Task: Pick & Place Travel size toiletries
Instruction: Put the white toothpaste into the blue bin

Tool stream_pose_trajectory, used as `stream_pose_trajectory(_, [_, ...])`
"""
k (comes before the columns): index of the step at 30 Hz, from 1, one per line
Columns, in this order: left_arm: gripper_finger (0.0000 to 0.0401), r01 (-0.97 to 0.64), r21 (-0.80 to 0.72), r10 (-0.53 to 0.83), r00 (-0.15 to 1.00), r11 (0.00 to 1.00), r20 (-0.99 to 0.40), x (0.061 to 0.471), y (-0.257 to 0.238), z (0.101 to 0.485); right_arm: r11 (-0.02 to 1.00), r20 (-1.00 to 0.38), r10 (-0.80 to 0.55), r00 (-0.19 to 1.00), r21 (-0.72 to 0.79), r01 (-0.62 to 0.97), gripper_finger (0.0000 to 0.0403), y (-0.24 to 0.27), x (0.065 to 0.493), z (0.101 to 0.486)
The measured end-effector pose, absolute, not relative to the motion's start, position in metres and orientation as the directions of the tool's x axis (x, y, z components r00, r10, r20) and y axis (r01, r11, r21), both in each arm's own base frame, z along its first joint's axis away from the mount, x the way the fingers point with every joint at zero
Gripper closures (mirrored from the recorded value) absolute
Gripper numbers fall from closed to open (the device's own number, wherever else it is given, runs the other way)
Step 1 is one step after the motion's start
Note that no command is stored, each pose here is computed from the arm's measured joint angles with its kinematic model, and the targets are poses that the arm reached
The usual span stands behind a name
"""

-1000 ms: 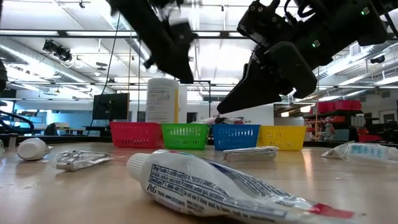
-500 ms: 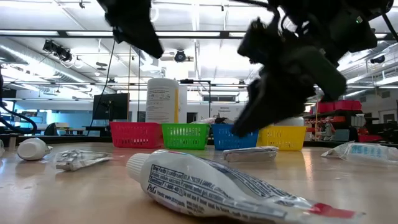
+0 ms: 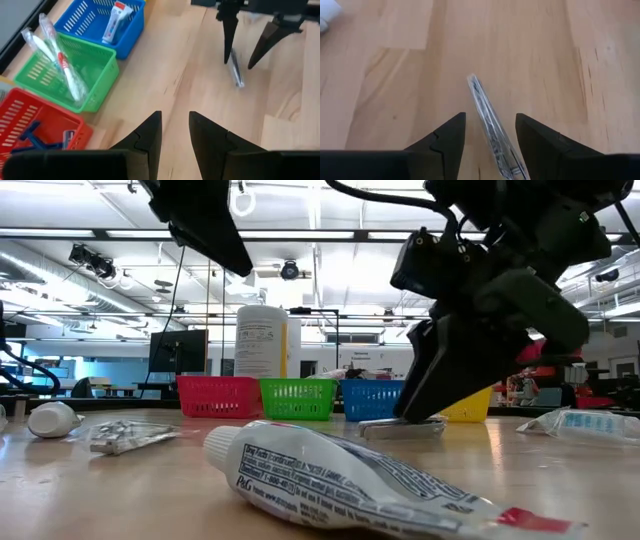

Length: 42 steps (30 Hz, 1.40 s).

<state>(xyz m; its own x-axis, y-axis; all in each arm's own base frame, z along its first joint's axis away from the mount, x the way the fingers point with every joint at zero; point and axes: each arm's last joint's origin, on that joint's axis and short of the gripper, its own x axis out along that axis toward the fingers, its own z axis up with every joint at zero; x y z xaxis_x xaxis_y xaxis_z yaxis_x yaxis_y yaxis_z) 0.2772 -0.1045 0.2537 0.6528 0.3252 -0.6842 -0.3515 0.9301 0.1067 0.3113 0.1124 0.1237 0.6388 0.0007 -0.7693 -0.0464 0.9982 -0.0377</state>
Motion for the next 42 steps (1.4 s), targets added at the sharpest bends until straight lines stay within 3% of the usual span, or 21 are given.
stream_pose_trajectory(18, [0.0295,-0.351,0.103,0.322,0.652,0.931,-0.687,0.277,-0.104,0.254,0.998,-0.830,-0.039,0.556,-0.064,-0.025,0.0219,0.112,0.301,0.119])
stream_pose_trajectory(26, [0.0295,-0.351,0.101,0.321,0.653,0.931,-0.686,0.277,-0.104,0.254,0.998,-0.841,-0.044,0.539,-0.058,-0.009,0.0219,0.113,0.279,0.155])
stream_pose_trajectory(29, [0.0295,-0.351,0.100,0.320,0.653,0.931,-0.686,0.277,-0.104,0.254,0.996,-0.888,-0.082,0.453,-0.064,0.054,0.0219,0.105,0.260,0.168])
stream_pose_trajectory(33, [0.0295,-0.351,0.099,0.319,0.653,0.931,-0.686,0.277,-0.104,0.254,0.974,-0.955,-0.164,0.248,-0.117,0.194,0.0219,0.093,0.232,0.174])
stream_pose_trajectory(37, [0.0295,-0.351,0.098,0.319,0.654,0.931,-0.686,0.277,-0.105,0.254,0.965,-0.984,-0.177,0.039,-0.165,0.206,0.0219,0.087,0.213,0.171])
stream_pose_trajectory(42, [0.0295,-0.352,0.096,0.319,0.657,0.931,-0.684,0.278,-0.105,0.254,0.962,-0.985,-0.175,-0.013,-0.174,0.210,0.0219,0.083,0.206,0.163])
